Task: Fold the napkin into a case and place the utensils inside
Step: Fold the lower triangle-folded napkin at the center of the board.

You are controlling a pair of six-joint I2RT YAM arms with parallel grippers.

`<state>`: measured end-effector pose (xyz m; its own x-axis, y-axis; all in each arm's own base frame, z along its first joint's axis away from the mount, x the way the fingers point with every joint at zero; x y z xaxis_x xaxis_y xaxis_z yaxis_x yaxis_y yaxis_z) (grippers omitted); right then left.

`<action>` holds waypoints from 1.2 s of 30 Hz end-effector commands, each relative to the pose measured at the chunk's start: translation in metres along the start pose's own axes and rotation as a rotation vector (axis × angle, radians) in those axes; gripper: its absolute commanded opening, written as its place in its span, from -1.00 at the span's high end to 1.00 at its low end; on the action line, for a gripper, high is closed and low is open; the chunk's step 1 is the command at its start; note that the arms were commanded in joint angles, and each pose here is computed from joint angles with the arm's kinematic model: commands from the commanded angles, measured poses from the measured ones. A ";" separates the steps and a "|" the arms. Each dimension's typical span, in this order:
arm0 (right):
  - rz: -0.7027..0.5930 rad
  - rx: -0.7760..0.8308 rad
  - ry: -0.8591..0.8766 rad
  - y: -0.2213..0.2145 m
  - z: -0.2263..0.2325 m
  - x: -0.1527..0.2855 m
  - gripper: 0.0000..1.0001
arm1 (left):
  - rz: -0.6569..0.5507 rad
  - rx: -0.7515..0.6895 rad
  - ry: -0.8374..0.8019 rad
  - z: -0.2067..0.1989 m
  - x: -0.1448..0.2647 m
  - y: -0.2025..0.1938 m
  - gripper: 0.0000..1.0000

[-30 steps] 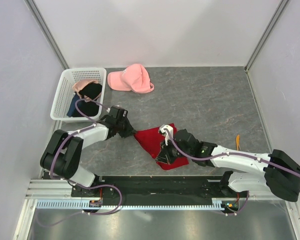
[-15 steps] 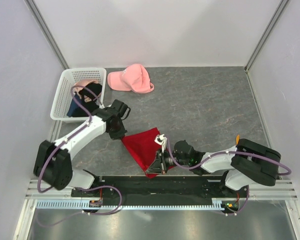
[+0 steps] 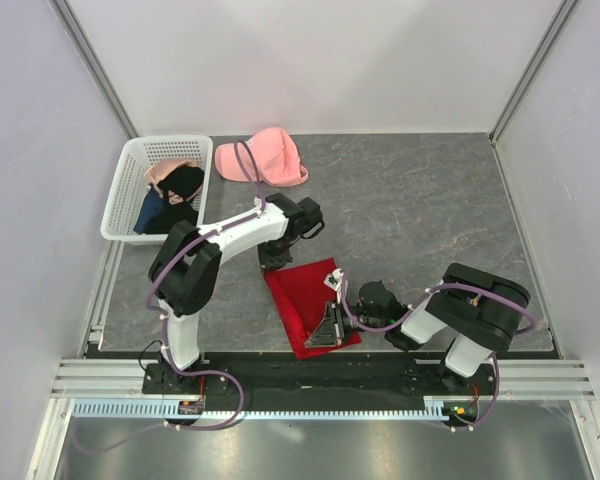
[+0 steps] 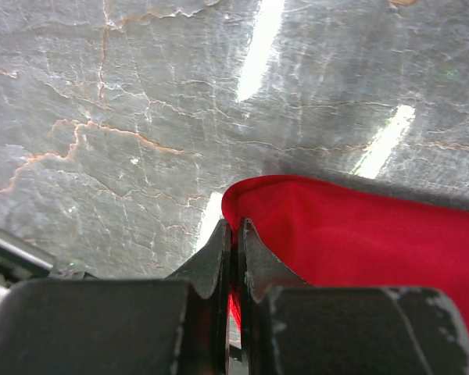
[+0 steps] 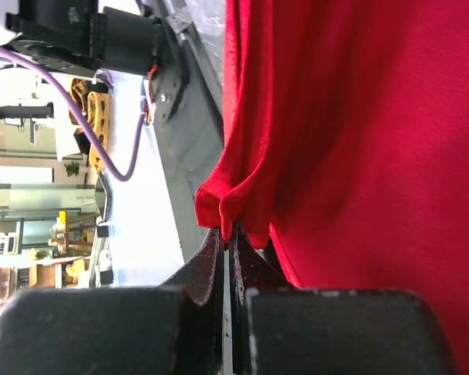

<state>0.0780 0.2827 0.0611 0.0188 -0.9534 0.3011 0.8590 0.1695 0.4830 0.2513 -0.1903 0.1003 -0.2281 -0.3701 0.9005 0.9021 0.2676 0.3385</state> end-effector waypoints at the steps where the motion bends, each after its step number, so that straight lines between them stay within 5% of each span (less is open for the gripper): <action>1: 0.191 -0.063 0.047 -0.044 -0.002 0.017 1.00 | -0.216 0.058 0.096 -0.005 0.006 0.037 0.96; 14: 0.203 -0.077 -0.061 -0.047 -0.017 0.023 1.00 | -0.191 0.037 0.023 -0.053 0.007 0.022 0.96; 19: 0.209 -0.065 -0.136 -0.043 -0.016 0.033 0.53 | -0.193 0.032 -0.006 -0.062 0.008 0.016 0.96; 25: 0.063 0.007 -0.310 0.002 -0.012 0.059 0.02 | -0.189 0.036 -0.016 -0.066 0.006 0.013 0.96; 29: -0.107 -0.047 -0.431 0.040 -0.032 0.079 0.01 | -0.187 0.039 -0.024 -0.067 0.007 0.011 0.96; 36: -0.261 -0.085 -0.427 0.115 -0.061 0.073 0.56 | -0.177 0.052 -0.044 -0.066 0.009 0.008 0.96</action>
<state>0.1690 0.2031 0.0728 -0.3382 -0.7541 0.5630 0.8847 -0.0508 0.4633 0.2745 -0.2437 0.0857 -0.3446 -0.3948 0.8517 0.8747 0.1942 0.4440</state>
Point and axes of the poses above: each gripper's point midway between its finger pads, its own x axis back along the fingers, its own z axis along the line the jaws close on, y = z × x, the point moved 5 cm from there along x, back along the fingers, and after that the axes turned 5 degrees about x, right-handed, at the moved point
